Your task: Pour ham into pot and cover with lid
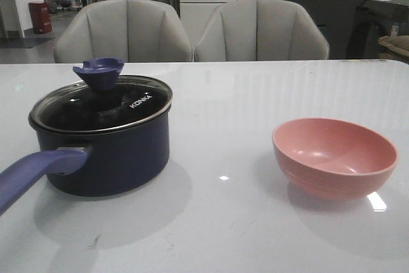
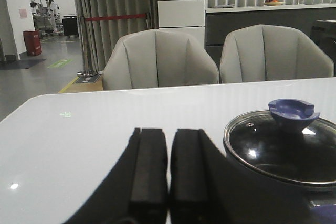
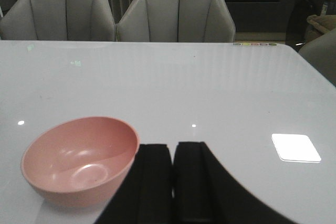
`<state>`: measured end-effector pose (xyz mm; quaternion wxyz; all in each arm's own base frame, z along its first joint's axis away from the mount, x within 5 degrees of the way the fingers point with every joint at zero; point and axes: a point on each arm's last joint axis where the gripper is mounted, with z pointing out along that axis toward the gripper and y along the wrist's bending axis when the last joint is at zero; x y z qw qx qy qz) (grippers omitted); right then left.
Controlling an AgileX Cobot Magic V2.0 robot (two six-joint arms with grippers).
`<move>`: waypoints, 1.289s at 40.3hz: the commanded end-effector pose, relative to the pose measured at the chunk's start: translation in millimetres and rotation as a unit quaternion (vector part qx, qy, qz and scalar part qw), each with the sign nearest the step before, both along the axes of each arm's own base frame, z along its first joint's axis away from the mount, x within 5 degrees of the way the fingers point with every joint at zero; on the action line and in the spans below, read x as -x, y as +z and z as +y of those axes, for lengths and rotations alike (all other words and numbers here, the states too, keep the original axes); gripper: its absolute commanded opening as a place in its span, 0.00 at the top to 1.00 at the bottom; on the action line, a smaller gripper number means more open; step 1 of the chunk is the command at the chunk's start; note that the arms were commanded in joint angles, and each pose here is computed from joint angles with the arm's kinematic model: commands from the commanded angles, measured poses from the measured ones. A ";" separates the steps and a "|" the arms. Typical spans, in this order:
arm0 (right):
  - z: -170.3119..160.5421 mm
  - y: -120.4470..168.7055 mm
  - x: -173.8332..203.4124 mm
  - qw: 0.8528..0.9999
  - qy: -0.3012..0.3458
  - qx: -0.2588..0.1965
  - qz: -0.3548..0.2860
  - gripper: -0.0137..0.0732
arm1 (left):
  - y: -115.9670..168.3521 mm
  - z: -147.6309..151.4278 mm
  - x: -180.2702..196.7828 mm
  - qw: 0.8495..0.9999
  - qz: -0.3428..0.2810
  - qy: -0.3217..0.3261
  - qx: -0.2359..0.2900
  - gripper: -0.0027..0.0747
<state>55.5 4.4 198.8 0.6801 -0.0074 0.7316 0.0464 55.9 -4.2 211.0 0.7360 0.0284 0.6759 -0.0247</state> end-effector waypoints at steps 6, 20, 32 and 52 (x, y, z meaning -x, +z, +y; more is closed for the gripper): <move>3.9 11.3 1.6 0.996 0.038 0.018 -0.074 0.67 | -4.6 -0.4 -1.7 1.000 -0.013 -0.002 0.008 0.82; 4.0 8.2 1.0 0.994 0.035 0.005 -0.101 0.67 | -4.3 -0.4 -1.7 1.000 -0.015 -0.002 0.008 0.82; 3.2 8.5 0.9 0.994 0.028 0.003 -0.102 0.67 | -4.3 -0.4 -1.7 1.000 -0.015 -0.002 0.008 0.82; 3.2 8.5 0.9 0.994 0.028 0.003 -0.102 0.67 | -4.3 -0.4 -1.7 1.000 -0.015 -0.002 0.008 0.82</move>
